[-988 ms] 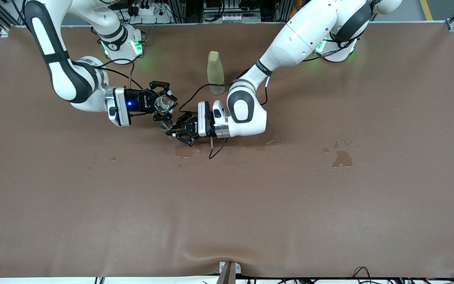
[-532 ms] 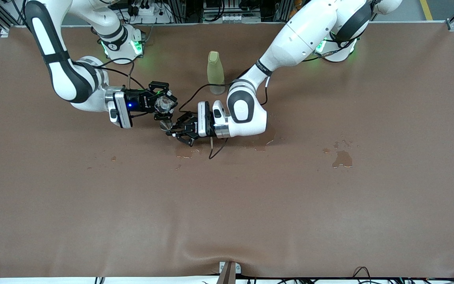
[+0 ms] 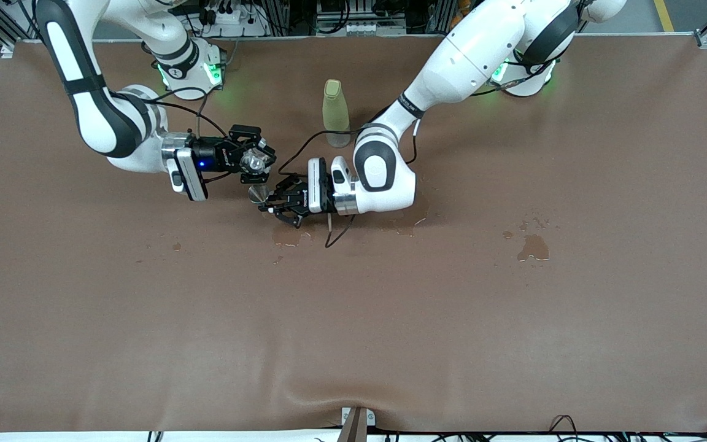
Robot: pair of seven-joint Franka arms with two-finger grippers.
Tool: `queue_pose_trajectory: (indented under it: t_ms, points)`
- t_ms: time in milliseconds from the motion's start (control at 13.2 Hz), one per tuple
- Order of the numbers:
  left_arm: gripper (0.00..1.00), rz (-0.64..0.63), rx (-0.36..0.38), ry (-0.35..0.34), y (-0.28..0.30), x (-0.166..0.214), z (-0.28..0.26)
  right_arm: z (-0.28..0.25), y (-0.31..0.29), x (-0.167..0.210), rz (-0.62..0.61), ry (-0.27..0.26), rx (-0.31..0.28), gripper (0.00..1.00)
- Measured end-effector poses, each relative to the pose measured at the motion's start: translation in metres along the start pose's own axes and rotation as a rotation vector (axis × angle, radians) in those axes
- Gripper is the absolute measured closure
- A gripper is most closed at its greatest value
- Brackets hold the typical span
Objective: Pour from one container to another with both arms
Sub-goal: 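Tilt the glass with the right gripper, pouring liquid into the steel cup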
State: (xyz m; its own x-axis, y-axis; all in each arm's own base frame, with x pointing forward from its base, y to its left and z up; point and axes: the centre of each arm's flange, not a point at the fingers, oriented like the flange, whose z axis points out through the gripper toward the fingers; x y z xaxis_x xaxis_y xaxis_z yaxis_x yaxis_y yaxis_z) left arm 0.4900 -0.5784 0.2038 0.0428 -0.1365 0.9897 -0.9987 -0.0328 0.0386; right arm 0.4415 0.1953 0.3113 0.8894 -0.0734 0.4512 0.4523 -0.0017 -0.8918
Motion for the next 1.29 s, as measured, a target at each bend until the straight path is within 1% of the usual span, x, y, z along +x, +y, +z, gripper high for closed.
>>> queue_pose_trajectory:
  t_ms: [228,456,988,1293]
  points:
    - [0.79,0.000,0.000,0.000,0.0000,0.0000,0.0000,-0.0017,-0.0043,0.0020,0.069,-0.008,0.000,0.86]
    - [0.79,0.000,0.000,0.000,-0.0003,-0.0001,-0.0002,-0.0038,-0.0054,0.0028,0.106,-0.014,-0.003,0.86]
    - [0.79,0.000,0.001,0.000,-0.0006,-0.0001,-0.0004,-0.0050,-0.0051,0.0030,0.253,-0.014,-0.006,0.86]
    - [0.79,0.000,0.001,-0.001,-0.0009,-0.0002,-0.0007,-0.0050,-0.0055,0.0033,0.304,-0.013,-0.006,0.86]
